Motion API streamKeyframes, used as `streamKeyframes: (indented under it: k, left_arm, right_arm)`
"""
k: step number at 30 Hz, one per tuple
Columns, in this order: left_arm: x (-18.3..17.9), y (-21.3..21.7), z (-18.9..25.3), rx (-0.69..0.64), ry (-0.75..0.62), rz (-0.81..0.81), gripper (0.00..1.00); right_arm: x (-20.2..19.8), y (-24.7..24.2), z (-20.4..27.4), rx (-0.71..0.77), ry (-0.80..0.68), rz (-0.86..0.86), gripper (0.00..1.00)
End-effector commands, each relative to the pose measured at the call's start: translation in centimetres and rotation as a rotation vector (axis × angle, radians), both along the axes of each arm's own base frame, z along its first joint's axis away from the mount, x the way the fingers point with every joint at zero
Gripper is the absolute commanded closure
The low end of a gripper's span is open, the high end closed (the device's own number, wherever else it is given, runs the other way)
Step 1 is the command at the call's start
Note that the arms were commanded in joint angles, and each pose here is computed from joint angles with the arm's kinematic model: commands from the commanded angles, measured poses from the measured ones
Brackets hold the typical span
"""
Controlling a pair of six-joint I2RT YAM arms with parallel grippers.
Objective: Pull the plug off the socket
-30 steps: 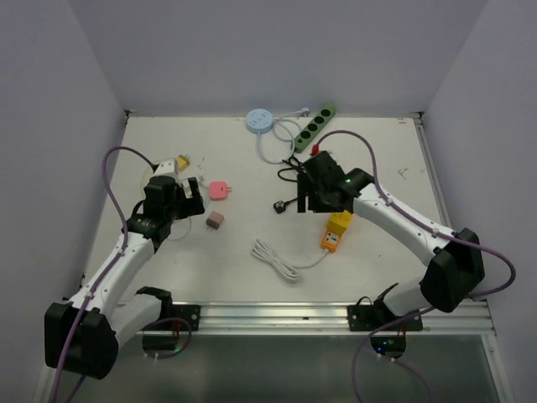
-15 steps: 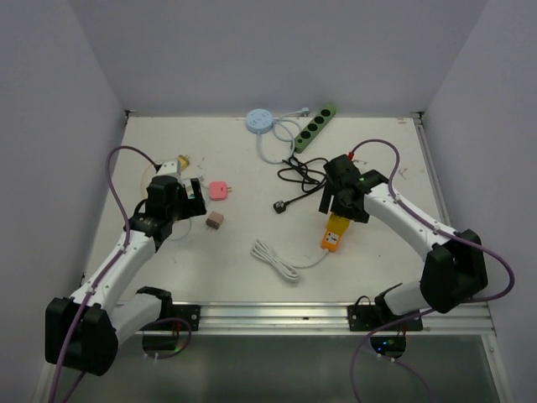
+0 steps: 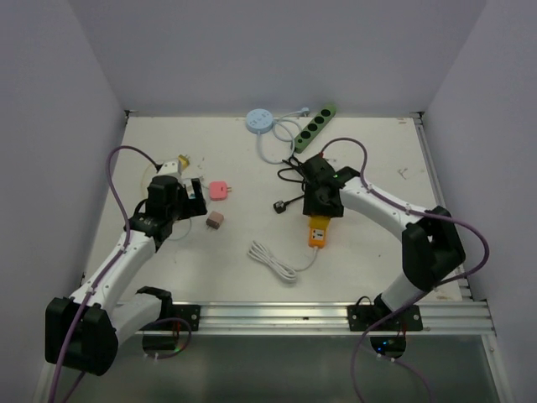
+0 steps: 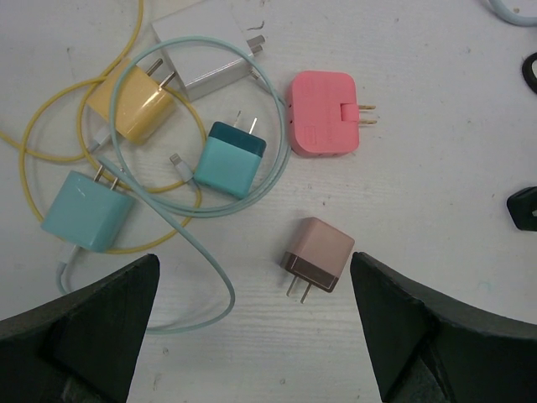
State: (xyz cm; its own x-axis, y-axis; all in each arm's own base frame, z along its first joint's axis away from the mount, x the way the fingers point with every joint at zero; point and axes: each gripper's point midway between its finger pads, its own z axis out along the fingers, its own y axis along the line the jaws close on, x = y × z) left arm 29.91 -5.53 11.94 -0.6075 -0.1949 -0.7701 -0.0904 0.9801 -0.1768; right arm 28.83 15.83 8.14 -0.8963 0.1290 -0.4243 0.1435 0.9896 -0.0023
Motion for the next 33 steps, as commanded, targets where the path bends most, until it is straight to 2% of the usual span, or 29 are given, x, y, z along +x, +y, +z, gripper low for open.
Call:
streamKeyframes:
  k: [1, 3, 6, 9, 12, 14, 16, 19, 23, 24, 26, 28, 29, 33]
  left_arm:
    - [1.1, -0.6, 1.3, -0.006, -0.061, -0.030, 0.01]
    - [1.0, -0.6, 1.2, -0.007, -0.058, -0.034, 0.01]
    - [0.8, -0.8, 1.1, -0.017, -0.054, -0.037, 0.00]
    - [0.4, -1.6, 1.1, -0.040, -0.043, -0.048, 0.00]
    - [0.0, -2.7, 1.5, -0.065, -0.020, -0.051, 0.00]
    - [-0.2, -3.5, 2.1, -0.082, 0.001, -0.058, 0.00]
    - [-0.7, -4.9, 2.1, -0.111, 0.045, -0.060, 0.00]
    - [-0.9, -7.1, 2.8, -0.167, 0.088, -0.070, 0.00]
    - [-0.5, -9.8, 4.8, -0.205, 0.124, -0.068, 0.01]
    - [-0.3, -10.2, 4.5, -0.203, 0.149, -0.036, 0.01]
    - [-0.4, -11.7, 5.6, -0.196, 0.154, -0.040, 0.02]
    - [-0.4, -13.1, 5.2, -0.192, 0.183, -0.033, 0.02]
    - [-0.5, -14.7, 6.0, -0.200, 0.174, -0.059, 0.03]
    - [-0.5, -17.9, 3.9, -0.147, 0.262, -0.057, 0.04]
  right_arm:
    - [-1.3, 7.5, -1.0, 0.112, 0.064, 0.218, 0.89]
    - [-2.4, 9.7, -1.7, 0.110, 0.090, 0.276, 0.89]
    - [-2.9, 11.9, -1.8, 0.106, 0.086, 0.323, 0.78]
    - [-2.8, 13.6, -1.0, 0.135, 0.062, 0.352, 0.39]
    - [-2.2, 15.5, 1.0, 0.203, 0.026, 0.386, 0.21]
    - [-1.8, 16.2, 2.8, 0.245, -0.010, 0.396, 0.14]
    - [-1.4, 17.1, 5.5, 0.301, -0.071, 0.408, 0.03]
    - [-1.1, 17.7, 8.5, 0.355, -0.128, 0.432, 0.01]
    - [0.8, 14.1, 11.7, 0.300, -0.265, 0.314, 0.01]
    - [1.5, 11.8, 10.9, 0.270, -0.263, 0.248, 0.01]
    - [1.9, 9.1, 11.4, 0.294, -0.284, 0.144, 0.01]
    - [2.6, 5.7, 9.4, 0.312, -0.265, 0.036, 0.01]
    - [2.6, 4.7, 9.3, 0.314, -0.272, 0.010, 0.01]
    - [2.0, 1.3, 7.0, 0.287, -0.269, -0.055, 0.01]
